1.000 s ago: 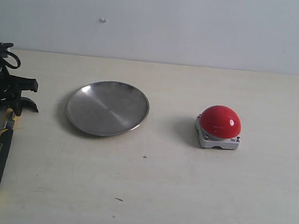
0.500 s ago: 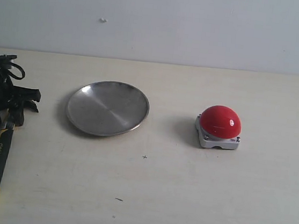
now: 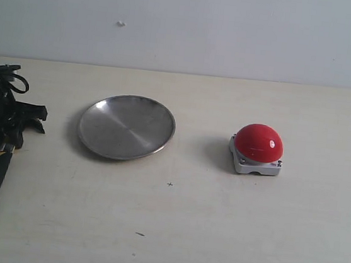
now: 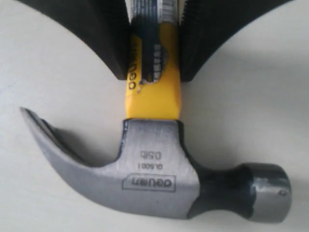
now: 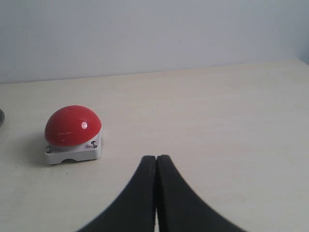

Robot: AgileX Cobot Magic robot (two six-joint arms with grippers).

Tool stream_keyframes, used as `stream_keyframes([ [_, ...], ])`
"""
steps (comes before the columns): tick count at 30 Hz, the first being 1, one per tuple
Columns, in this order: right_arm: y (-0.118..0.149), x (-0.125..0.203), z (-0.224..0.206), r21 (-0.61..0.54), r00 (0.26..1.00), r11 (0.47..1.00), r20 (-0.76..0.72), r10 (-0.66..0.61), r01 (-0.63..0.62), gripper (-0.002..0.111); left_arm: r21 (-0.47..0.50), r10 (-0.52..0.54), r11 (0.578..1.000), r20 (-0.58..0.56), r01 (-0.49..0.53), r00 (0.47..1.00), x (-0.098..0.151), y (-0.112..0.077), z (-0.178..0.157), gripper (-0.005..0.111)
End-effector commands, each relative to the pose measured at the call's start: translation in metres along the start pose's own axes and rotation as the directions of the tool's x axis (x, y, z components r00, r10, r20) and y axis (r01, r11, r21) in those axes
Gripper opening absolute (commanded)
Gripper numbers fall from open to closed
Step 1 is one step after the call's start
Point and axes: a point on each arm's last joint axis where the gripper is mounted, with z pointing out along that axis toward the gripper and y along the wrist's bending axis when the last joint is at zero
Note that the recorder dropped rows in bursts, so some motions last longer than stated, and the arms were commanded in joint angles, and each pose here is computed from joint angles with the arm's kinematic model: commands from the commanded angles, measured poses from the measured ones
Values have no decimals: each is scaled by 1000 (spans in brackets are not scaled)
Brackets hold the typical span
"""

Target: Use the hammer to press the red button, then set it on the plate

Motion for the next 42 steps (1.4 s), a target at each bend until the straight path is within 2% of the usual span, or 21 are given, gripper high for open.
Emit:
stream_keyframes([
  [1,0,0,0,6,1000,1000,9,-1,1,0,5,48,999,62,-49,997,-6,-2,-4,0],
  [9,0,0,0,6,1000,1000,9,-1,1,0,44,91,994,202,-102,975,-15,-7,-30,0],
  [16,0,0,0,6,1000,1000,9,-1,1,0,134,98,982,226,-130,969,-15,-16,-34,0],
  [20,0,0,0,5,1000,1000,15,-1,1,0,197,92,970,251,-144,964,-14,-22,-49,0],
  [21,0,-6,0,5,996,999,74,-48,48,0,199,97,968,260,-151,961,-13,-23,-56,0],
  [23,2,-12,-1,-7,988,998,143,-57,58,0,208,105,964,277,-166,955,-12,-24,-65,0],
  [26,4,-21,-3,-43,971,999,240,3,7,0,224,93,960,301,-165,949,-11,-26,-78,0],
  [29,5,-30,-6,-98,934,990,334,130,-102,0,257,92,950,317,-179,944,-10,-29,-87,0],
  [31,4,-34,-7,-166,879,944,348,326,-284,0,291,94,936,332,-197,939,-9,-33,-94,0],
  [32,4,-35,-7,-206,833,899,339,437,-387,0,313,93,928,330,-202,939,-8,-35,-95,0],
  [33,4,-36,-8,-237,798,867,342,496,-438,0,336,94,918,329,-210,939,-7,-37,-97,0],
  [36,9,-41,-10,-326,776,840,338,533,-434,0,395,95,889,333,-231,938,-6,-42,-99,0],
  [38,17,-55,-15,-420,775,821,333,537,-387,0,430,93,870,339,-241,936,-6,-46,-101,0],
  [40,30,-73,-19,-538,803,792,315,507,-289,0,457,101,850,345,-261,933,-5,-49,-102,0],
  [42,43,-91,-17,-620,839,746,254,482,-241,0,486,102,832,342,-268,934,-4,-51,-104,0],
])
